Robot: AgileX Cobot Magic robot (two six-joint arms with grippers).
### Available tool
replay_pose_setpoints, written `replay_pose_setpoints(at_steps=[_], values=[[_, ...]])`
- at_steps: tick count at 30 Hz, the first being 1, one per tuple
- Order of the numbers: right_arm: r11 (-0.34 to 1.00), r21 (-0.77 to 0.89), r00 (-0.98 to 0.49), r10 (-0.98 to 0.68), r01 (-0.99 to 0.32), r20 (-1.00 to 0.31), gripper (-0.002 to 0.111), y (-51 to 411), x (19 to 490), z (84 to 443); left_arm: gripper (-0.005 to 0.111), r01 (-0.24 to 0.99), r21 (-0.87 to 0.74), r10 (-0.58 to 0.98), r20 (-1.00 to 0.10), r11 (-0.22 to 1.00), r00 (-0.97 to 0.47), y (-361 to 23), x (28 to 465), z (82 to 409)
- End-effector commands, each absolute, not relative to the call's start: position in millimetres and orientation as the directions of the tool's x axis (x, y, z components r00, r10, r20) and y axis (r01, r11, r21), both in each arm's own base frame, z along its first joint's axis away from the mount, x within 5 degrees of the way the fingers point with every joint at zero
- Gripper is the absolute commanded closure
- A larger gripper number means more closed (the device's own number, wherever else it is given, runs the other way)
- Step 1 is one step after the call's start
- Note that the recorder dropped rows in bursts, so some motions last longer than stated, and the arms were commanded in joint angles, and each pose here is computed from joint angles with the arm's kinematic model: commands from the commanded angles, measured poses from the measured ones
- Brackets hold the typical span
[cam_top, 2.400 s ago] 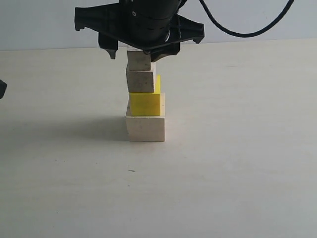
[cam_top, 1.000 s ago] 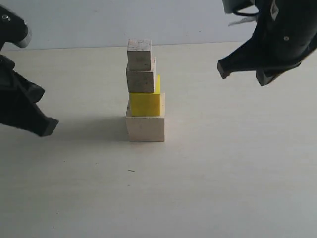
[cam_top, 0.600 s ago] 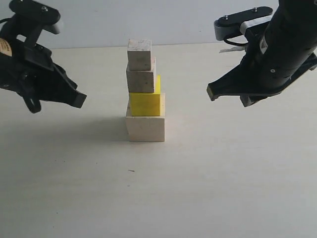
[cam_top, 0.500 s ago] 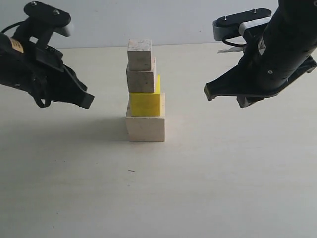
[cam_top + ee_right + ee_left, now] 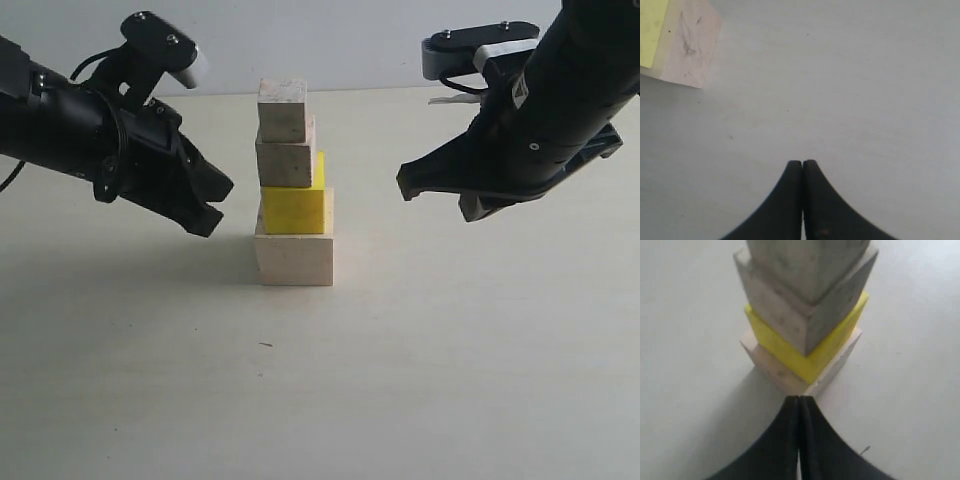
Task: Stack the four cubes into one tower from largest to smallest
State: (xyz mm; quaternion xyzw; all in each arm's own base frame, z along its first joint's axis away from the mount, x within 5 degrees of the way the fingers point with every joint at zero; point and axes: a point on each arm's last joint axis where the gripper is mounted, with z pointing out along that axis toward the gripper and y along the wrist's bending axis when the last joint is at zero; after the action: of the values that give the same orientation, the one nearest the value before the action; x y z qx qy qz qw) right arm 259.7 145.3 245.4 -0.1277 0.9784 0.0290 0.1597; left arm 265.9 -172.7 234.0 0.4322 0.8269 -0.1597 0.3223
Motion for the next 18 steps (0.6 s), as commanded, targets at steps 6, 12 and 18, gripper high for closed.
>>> replay_pose_setpoints(at_steps=[6, 12, 18], values=[[0.961, 0.026, -0.909, -0.252, -0.275, -0.333, 0.108, 145.2, 259.7, 246.2, 0.107, 0.819, 0.077, 0.567, -0.758, 0.568, -0.322, -177.1, 274.4, 244.5], [0.961, 0.030, -0.909, -0.248, -0.274, -0.334, 0.108, 145.6, 259.7, 246.3, 0.107, 0.836, 0.124, 0.600, -0.752, 0.535, -0.272, -177.0, 274.6, 244.6], [0.960, 0.033, -0.908, -0.250, -0.277, -0.336, 0.108, 145.9, 259.7, 246.3, 0.107, 0.851, 0.150, 0.618, -0.750, 0.503, -0.234, -179.0, 276.3, 241.2]])
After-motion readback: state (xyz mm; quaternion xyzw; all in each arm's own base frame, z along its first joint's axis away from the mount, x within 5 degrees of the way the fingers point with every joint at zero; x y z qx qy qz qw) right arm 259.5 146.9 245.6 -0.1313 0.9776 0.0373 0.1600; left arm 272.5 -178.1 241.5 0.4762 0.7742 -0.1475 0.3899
